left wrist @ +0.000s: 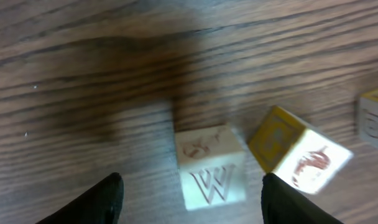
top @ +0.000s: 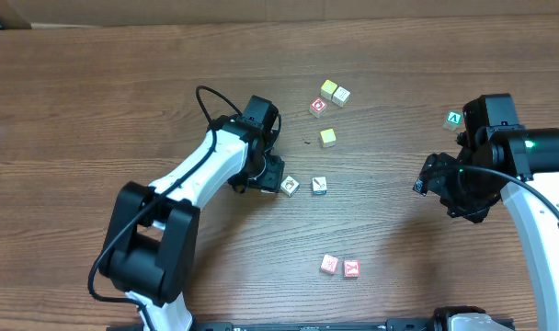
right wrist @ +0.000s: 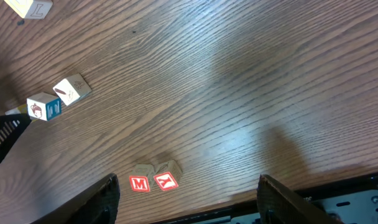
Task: Flip 5 blocks
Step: 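Grasp the W block from the middle row with the left gripper, then carry the W block forward and set it beside the M block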
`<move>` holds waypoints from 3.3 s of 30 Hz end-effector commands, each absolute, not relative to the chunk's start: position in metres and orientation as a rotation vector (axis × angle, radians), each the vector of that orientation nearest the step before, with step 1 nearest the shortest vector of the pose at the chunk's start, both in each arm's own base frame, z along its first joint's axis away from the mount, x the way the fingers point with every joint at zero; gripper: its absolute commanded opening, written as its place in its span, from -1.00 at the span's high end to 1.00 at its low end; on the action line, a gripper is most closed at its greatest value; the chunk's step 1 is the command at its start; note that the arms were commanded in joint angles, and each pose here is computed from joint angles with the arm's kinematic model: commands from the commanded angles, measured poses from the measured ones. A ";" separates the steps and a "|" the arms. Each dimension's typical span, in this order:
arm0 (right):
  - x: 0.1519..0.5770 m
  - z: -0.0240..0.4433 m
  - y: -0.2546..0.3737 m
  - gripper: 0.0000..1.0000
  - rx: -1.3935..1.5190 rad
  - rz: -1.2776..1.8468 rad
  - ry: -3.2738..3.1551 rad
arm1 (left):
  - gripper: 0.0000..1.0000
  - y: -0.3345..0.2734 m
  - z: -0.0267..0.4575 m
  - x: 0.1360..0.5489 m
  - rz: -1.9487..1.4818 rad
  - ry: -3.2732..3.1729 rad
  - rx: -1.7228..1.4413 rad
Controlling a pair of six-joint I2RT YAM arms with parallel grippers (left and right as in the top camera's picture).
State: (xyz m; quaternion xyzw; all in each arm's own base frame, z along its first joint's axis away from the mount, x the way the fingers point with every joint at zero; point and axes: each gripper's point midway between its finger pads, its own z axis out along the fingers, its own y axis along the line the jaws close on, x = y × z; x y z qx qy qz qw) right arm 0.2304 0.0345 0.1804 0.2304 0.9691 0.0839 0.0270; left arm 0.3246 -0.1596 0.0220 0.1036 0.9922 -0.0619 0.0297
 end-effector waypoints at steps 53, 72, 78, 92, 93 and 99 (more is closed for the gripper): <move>0.230 0.193 0.035 -0.43 0.658 0.278 2.969 | 0.76 -0.254 0.044 0.156 -0.292 3.143 0.434; 0.226 0.192 0.035 -0.43 0.660 0.271 2.988 | 0.65 -0.248 0.019 0.157 -0.239 3.100 0.386; 0.224 0.192 0.035 -0.43 0.667 0.270 2.992 | 0.61 -0.248 0.013 0.158 -0.258 3.085 0.384; 0.223 0.192 0.035 -0.47 0.674 0.274 2.996 | 0.58 -0.255 0.014 0.155 -0.314 3.093 0.399; 0.223 0.192 0.035 -0.47 0.674 0.274 2.997 | 0.58 -0.255 0.014 0.155 -0.315 3.094 0.399; 0.223 0.192 0.035 -0.47 0.674 0.274 2.997 | 0.58 -0.257 0.015 0.153 -0.335 3.101 0.403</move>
